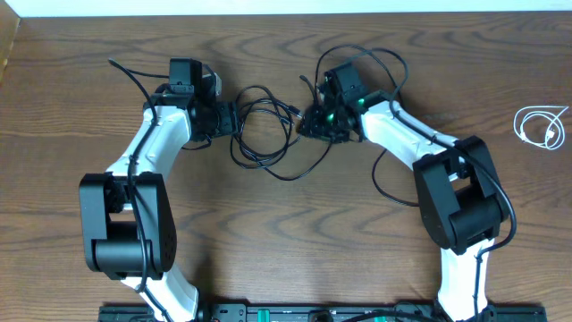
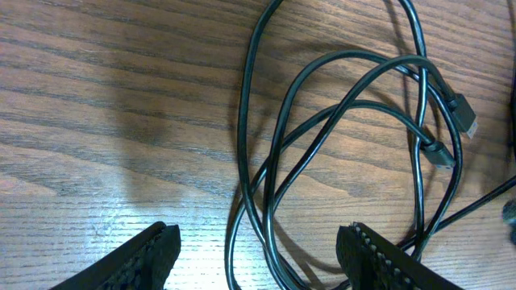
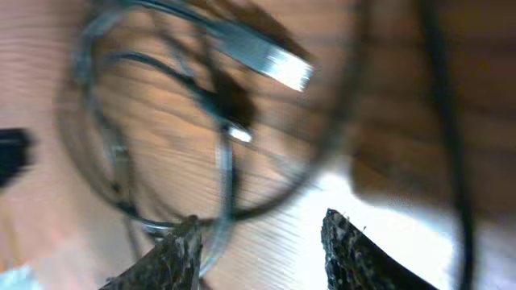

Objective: Untangle cables

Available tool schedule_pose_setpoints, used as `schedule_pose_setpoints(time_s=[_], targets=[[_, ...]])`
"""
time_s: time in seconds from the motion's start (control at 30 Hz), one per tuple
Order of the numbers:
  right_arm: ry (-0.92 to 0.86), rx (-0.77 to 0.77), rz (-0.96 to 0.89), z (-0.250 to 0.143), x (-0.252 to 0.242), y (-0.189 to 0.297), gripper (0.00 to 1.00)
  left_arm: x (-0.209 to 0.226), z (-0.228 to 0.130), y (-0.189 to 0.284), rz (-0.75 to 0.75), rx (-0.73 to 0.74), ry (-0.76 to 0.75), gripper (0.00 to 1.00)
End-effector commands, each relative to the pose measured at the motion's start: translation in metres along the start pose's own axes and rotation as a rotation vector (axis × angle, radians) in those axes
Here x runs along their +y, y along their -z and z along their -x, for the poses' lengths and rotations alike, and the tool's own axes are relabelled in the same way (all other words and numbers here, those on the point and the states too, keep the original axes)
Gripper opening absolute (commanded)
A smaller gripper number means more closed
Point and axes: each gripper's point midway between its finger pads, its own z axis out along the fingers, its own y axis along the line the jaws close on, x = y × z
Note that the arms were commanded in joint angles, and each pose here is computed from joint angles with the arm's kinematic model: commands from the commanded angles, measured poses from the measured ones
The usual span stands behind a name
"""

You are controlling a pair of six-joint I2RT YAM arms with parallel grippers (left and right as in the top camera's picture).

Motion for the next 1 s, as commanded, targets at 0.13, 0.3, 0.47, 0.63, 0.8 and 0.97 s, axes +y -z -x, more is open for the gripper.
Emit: schedule_pose_setpoints(time_s=[0.13, 0.3, 0.47, 0.63, 0.8, 0.97], targets=[[0.145, -0.015, 0.137, 0.0, 0.039, -0.007, 0.49, 0.003, -0.002, -0.003, 0.008, 0.009, 0.007, 0.61], [0.193, -0.07, 0.076, 0.0, 0.047, -0.017, 0.33, 0.003, -0.001, -0.003, 0.008, 0.006, 0.006, 0.22], [0.425, -0.114, 0.111, -0.014, 0.087, -0.03, 0.27, 0.04, 0.0, 0.001, 0.211, -0.026, 0.172, 0.08], [0.492, -0.127, 0.089, -0.03, 0.103, -0.04, 0.38, 0.057, -0.001, 0.006, 0.269, -0.035, 0.239, 0.1], [0.54, -0.13, 0.06, -0.049, 0.117, -0.05, 0.48, 0.062, -0.001, 0.007, 0.274, -0.035, 0.251, 0.36], [0.661, -0.223, -0.013, -0.049, 0.129, -0.054, 0.41, 0.071, -0.002, 0.01, 0.282, -0.034, 0.313, 0.36]])
